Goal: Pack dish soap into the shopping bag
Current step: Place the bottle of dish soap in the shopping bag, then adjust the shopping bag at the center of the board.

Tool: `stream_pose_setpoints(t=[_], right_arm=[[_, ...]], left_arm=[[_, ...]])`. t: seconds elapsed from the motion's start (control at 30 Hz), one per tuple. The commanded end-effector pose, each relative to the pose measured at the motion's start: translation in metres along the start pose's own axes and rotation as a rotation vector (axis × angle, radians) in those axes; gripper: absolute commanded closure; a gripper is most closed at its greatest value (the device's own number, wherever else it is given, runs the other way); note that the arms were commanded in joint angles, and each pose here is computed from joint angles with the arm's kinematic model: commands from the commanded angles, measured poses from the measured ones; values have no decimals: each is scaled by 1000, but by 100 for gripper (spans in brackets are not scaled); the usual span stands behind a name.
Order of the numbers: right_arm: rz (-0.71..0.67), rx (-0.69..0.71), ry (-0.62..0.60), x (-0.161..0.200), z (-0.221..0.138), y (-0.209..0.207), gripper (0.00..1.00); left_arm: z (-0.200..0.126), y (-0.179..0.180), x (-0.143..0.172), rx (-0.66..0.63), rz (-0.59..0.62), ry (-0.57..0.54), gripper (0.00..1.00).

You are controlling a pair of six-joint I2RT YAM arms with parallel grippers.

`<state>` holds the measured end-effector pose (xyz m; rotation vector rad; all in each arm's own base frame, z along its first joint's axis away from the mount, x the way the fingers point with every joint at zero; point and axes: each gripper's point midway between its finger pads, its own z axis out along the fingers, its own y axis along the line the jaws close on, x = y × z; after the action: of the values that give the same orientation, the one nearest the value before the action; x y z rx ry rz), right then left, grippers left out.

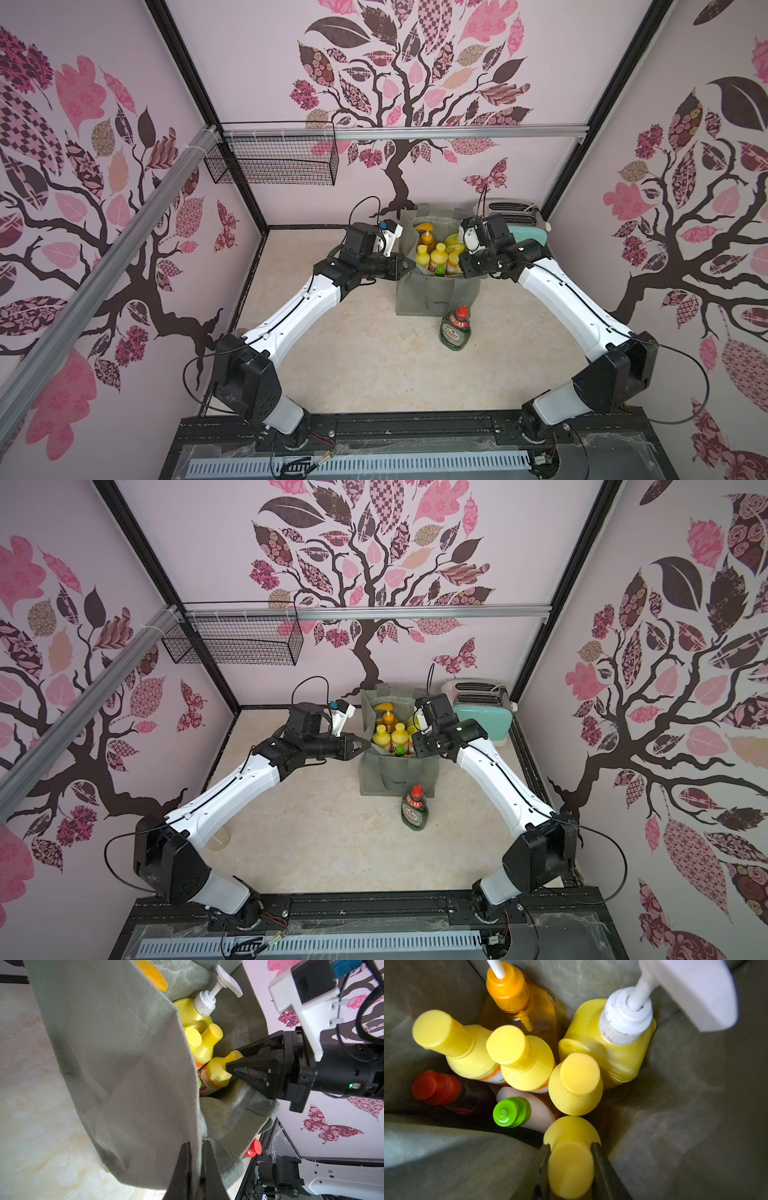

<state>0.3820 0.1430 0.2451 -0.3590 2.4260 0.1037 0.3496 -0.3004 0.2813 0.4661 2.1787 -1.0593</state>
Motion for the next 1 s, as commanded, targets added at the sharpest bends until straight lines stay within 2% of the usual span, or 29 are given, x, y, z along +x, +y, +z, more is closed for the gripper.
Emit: stream_pose_setpoints(t=[0.0,0.1,0.2,0.37,0.47,0.6,0.77,0.97], right_arm=[[10,21,-29,-10,-22,-6,53],[25,-18,-96,-25,-42,-1,45],[44,-56,-172,-41,-64,3,40],[63,-89,-293,-61,-103,5,36],[68,-64,-331,-65,-120,-1,32],[88,0,-323,-58,-123,-18,24],[162,7,-244,-21,-96,-41,19],[186,-51,-105,30,-55,-29,20]], left_arm=[[-40,-36,-49,69,93,-176,85],[-43,-37,-48,66,90,-175,75],[-48,-38,-48,56,89,-177,54],[-65,-44,-52,29,102,-196,28],[-75,-44,-55,-5,108,-211,12],[-73,-36,-54,-55,108,-189,2],[-51,-20,-39,-75,76,-138,2],[-29,-24,3,-120,121,-49,2]])
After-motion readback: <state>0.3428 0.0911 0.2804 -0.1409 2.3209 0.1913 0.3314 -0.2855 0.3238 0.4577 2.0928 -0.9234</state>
